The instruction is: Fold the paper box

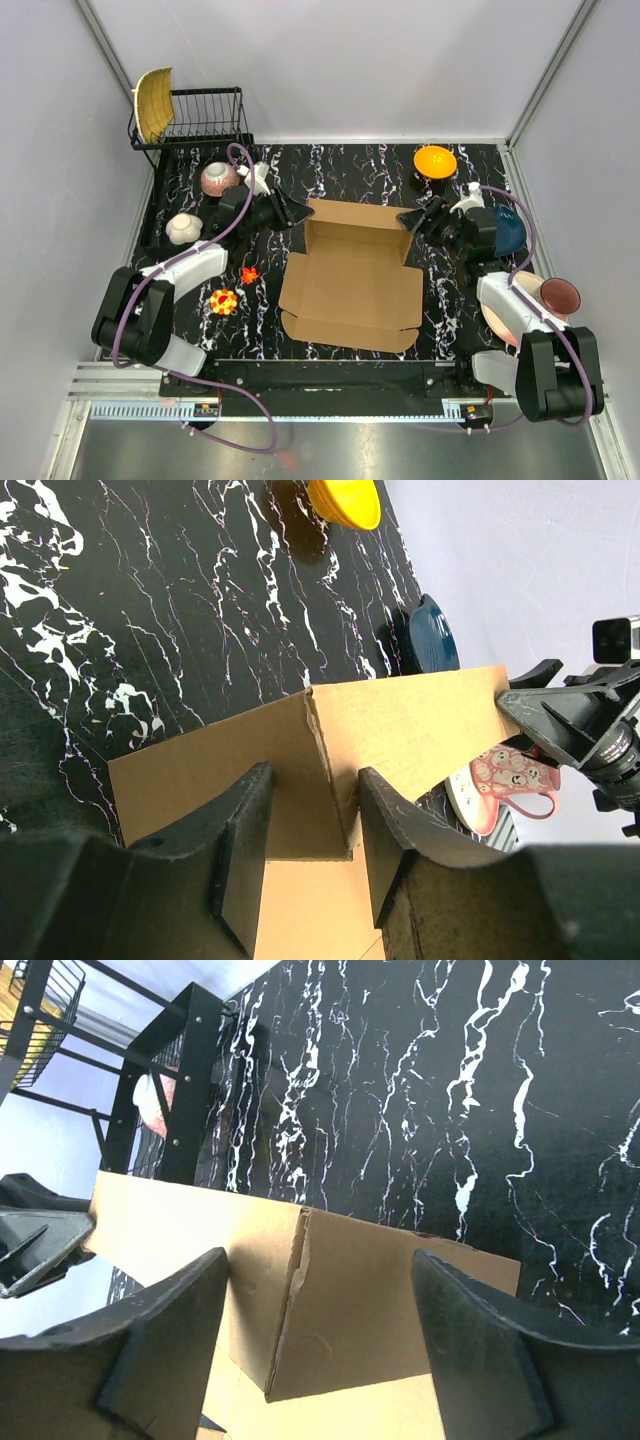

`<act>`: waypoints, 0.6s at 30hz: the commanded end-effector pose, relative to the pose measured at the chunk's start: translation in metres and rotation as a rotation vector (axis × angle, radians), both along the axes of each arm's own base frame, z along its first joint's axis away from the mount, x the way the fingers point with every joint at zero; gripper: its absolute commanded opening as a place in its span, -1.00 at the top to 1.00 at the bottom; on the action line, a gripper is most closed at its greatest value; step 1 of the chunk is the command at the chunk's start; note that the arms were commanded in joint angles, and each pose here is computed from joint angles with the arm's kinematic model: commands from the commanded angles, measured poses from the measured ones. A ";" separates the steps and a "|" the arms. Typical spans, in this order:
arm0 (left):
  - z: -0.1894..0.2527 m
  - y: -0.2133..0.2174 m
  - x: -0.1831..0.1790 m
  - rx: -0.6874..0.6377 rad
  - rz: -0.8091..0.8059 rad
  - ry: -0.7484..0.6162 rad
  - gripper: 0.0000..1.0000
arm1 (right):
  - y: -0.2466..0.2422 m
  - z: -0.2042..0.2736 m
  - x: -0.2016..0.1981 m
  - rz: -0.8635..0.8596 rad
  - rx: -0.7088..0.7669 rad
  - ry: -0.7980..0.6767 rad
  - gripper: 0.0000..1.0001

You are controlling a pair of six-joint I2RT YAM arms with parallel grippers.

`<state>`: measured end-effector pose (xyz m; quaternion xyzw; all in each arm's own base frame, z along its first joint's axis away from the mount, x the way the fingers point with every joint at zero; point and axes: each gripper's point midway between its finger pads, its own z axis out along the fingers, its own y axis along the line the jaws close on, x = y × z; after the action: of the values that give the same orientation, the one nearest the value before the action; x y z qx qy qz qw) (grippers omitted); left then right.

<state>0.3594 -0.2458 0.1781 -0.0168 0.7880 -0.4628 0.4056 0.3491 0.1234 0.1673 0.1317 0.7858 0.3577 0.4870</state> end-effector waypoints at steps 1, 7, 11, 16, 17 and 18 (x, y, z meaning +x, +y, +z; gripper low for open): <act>-0.034 -0.002 -0.010 0.052 -0.017 0.105 0.16 | 0.010 -0.006 0.000 0.064 0.033 0.017 -0.48; -0.037 -0.005 -0.013 0.045 -0.028 0.108 0.21 | 0.009 -0.028 -0.005 0.056 0.066 0.053 -0.19; -0.040 -0.007 -0.014 0.050 -0.035 0.109 0.31 | 0.007 -0.042 -0.009 0.043 0.068 0.086 -0.10; -0.048 -0.010 -0.018 0.061 -0.038 0.123 0.38 | 0.004 -0.061 -0.014 0.027 0.070 0.142 -0.04; -0.050 -0.010 -0.020 0.060 -0.039 0.125 0.38 | 0.004 -0.066 -0.017 0.026 0.071 0.157 -0.04; -0.053 -0.010 -0.021 0.062 -0.037 0.131 0.38 | 0.004 -0.070 -0.019 0.027 0.071 0.168 -0.04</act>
<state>0.3623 -0.2490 0.1785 -0.0186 0.7833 -0.4658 0.4112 0.3592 0.1232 0.1653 0.1441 0.7528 0.3982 0.5040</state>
